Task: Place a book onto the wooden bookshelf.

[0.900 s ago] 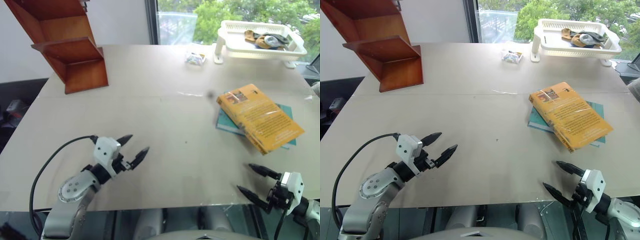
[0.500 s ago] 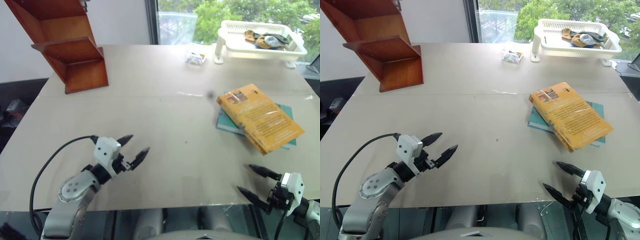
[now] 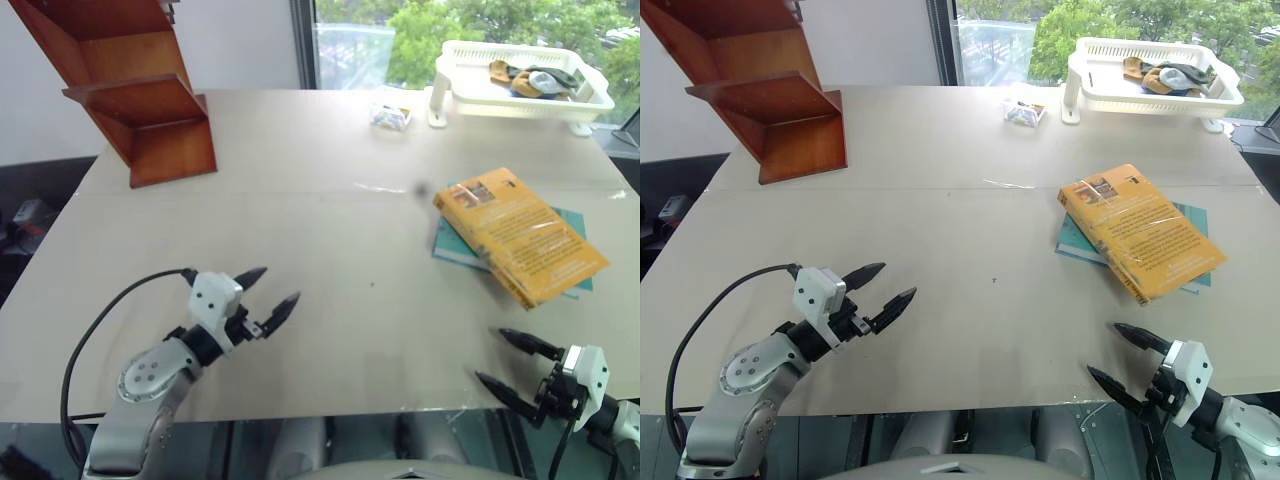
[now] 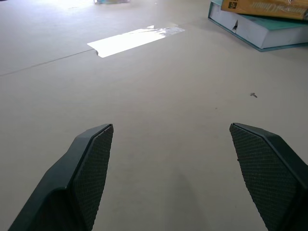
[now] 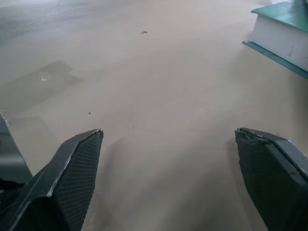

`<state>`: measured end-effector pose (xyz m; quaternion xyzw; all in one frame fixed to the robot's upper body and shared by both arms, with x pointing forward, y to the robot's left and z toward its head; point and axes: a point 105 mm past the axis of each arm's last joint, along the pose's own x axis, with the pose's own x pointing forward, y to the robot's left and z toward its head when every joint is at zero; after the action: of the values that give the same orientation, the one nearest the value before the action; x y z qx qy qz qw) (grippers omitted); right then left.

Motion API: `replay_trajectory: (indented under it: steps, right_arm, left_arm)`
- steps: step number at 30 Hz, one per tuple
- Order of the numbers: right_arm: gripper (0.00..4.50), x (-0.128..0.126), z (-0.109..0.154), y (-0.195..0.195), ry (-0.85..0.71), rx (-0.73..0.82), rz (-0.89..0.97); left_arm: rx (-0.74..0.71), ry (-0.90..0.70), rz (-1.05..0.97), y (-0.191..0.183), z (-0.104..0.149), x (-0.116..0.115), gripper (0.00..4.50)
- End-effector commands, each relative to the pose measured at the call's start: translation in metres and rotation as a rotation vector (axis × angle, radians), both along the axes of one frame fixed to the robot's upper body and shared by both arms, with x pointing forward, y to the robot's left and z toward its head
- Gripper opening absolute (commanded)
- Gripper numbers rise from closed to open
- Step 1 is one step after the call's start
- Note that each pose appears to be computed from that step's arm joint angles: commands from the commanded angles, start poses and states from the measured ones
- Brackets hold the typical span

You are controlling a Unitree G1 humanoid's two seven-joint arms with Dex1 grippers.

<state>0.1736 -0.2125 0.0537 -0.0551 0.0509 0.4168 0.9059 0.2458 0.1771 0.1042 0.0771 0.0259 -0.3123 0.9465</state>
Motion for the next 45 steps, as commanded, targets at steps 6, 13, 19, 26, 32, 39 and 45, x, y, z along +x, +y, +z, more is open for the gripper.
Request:
replay_trajectory:
  steps: [6, 13, 19, 26, 32, 39, 45]
  right_arm:
    - [4.5, 0.006, 0.007, -0.014, -0.023, 0.027, -0.09]
    - [4.5, 0.02, 0.016, -0.045, -0.051, 0.055, -0.273]
    - [4.5, 0.033, 0.045, -0.055, -0.139, 0.059, -0.364]
    - [4.5, 0.027, 0.095, -0.091, -0.176, 0.037, -0.381]
    - [4.5, 0.022, 0.113, -0.131, -0.135, 0.014, -0.467]
    - [4.5, 0.058, 0.116, -0.151, -0.066, 0.159, -0.637]
    - [4.5, 0.088, 0.148, -0.156, -0.132, 0.17, -0.76]
  left_arm:
    - [0.002, -0.048, -0.034, -0.004, 0.01, 0.004, 4.06]
    - [-0.021, -0.06, -0.136, -0.004, 0.024, 0.008, 4.06]
    - [0.01, -0.092, -0.216, -0.003, 0.046, 0.022, 4.06]
    - [0.034, -0.093, -0.313, -0.009, 0.055, 0.028, 4.06]
    - [0.035, -0.092, -0.38, -0.017, 0.057, 0.028, 4.06]
    - [0.094, -0.063, -0.489, -0.017, 0.075, 0.022, 4.06]
    - [0.179, -0.097, -0.479, -0.005, 0.096, 0.028, 4.06]
